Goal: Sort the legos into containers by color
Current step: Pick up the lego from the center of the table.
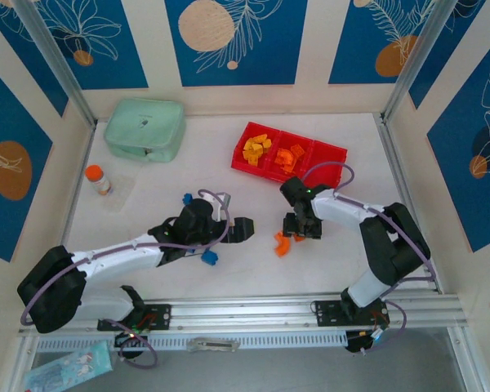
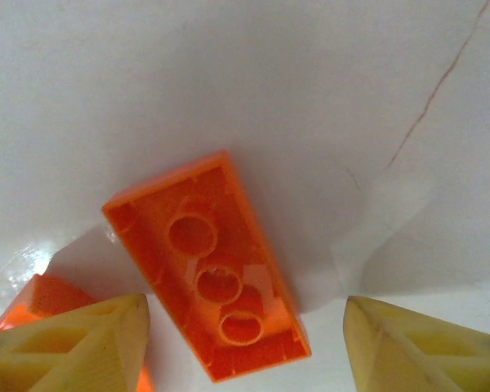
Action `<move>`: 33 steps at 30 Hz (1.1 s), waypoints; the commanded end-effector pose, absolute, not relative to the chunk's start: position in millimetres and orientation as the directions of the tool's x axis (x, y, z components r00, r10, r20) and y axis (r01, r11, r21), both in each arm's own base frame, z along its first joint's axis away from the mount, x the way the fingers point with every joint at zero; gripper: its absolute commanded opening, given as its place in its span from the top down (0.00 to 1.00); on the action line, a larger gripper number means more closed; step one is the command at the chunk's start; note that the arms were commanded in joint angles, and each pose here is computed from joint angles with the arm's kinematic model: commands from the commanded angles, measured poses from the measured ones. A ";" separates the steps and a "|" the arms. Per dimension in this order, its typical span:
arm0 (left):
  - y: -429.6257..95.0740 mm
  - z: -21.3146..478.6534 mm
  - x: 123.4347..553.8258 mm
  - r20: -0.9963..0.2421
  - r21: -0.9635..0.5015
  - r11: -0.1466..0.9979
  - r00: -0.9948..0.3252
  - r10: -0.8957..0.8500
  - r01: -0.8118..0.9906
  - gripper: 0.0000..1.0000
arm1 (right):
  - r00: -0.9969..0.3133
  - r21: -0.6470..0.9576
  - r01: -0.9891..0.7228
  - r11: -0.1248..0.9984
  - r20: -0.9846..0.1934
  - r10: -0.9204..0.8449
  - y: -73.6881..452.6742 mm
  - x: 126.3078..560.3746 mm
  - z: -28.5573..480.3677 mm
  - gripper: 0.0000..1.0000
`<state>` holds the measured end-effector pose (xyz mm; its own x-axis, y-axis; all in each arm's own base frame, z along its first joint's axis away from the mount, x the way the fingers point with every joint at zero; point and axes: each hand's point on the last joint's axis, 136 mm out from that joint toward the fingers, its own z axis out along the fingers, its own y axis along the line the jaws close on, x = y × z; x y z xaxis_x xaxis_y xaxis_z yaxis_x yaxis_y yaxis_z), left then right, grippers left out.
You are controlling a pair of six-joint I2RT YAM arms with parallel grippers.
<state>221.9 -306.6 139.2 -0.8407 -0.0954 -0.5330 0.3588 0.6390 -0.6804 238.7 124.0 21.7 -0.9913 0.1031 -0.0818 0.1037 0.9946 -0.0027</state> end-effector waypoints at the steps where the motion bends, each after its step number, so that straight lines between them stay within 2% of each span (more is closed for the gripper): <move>1: -311.5 144.6 224.0 -0.545 -0.683 0.631 -0.832 -0.107 0.366 0.01 | -0.992 0.010 0.107 0.994 -0.070 0.107 127.0 241.3 20.5 0.38; 15: -309.0 145.8 224.7 -0.553 -0.676 0.639 -0.826 -0.111 0.367 0.01 | -0.992 0.030 0.095 0.995 -0.079 0.097 130.8 244.7 21.8 0.65; 25: -310.3 161.9 230.0 -0.591 -0.660 0.636 -0.799 -0.111 0.400 0.01 | -0.978 0.080 0.059 0.995 -0.197 0.073 138.3 266.9 66.2 0.70; 33: -304.4 180.6 248.0 -0.631 -0.641 0.649 -0.763 -0.141 0.410 0.01 | -0.927 0.086 0.023 0.996 -0.371 0.053 150.4 330.7 122.3 0.70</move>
<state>236.6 -306.7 158.2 -0.8015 -0.1146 -0.5869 0.3853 0.6515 -0.6535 308.2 152.4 105.0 -0.9471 0.0711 -0.3130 0.0377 0.9930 0.1115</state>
